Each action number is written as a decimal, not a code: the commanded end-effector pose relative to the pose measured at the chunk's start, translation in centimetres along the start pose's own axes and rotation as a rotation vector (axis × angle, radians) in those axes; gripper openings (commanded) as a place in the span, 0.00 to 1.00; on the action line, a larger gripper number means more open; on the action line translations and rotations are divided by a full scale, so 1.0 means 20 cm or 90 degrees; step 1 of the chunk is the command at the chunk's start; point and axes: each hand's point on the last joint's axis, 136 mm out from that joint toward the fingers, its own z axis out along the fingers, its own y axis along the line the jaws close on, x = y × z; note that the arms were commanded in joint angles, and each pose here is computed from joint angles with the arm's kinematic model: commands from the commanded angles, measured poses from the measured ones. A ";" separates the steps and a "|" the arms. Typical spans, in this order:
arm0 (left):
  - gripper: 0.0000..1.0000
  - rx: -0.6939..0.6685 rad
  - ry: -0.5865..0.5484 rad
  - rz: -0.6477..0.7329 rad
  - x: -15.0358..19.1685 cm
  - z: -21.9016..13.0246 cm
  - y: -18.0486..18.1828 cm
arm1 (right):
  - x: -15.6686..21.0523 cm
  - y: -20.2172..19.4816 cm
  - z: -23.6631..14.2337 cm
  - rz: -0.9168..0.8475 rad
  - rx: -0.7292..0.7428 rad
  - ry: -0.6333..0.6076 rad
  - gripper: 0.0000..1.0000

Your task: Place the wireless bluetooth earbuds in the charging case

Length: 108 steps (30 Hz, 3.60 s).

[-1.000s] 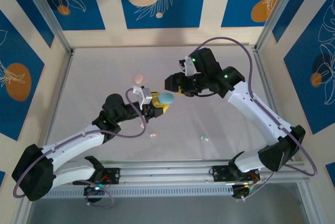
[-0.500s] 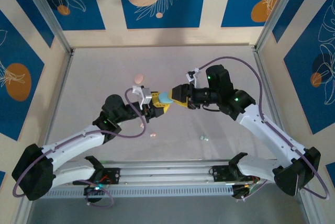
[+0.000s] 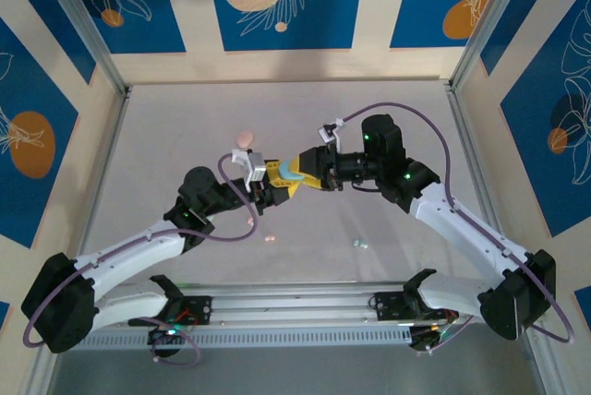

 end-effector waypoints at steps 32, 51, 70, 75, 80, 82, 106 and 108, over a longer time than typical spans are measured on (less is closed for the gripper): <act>0.74 -0.195 0.120 -0.047 0.04 -0.10 0.20 | -0.38 -0.83 -0.35 0.162 0.195 -0.271 0.16; 0.80 -0.286 0.200 -0.057 0.08 -0.22 0.27 | -0.70 -1.50 -0.24 0.218 0.289 -0.144 0.19; 0.80 -0.300 0.207 -0.074 0.10 -0.24 0.29 | -0.63 -1.67 -0.30 0.234 0.365 -0.106 0.34; 0.80 -0.303 0.206 -0.082 0.11 -0.25 0.30 | -0.62 -1.67 -0.34 0.237 0.399 -0.105 0.44; 0.80 -0.305 0.208 -0.082 0.12 -0.26 0.31 | -0.61 -1.67 -0.38 0.241 0.438 -0.115 0.49; 0.80 -0.309 0.205 -0.083 0.12 -0.26 0.31 | -0.61 -1.67 -0.40 0.246 0.454 -0.113 0.50; 0.79 -0.543 0.273 -0.200 0.31 -0.51 0.62 | -0.56 -1.23 -0.37 0.029 0.537 -0.150 0.60; 0.80 -0.616 0.281 -0.255 0.38 -0.64 0.69 | -0.53 -1.16 -0.30 -0.017 0.540 -0.141 0.59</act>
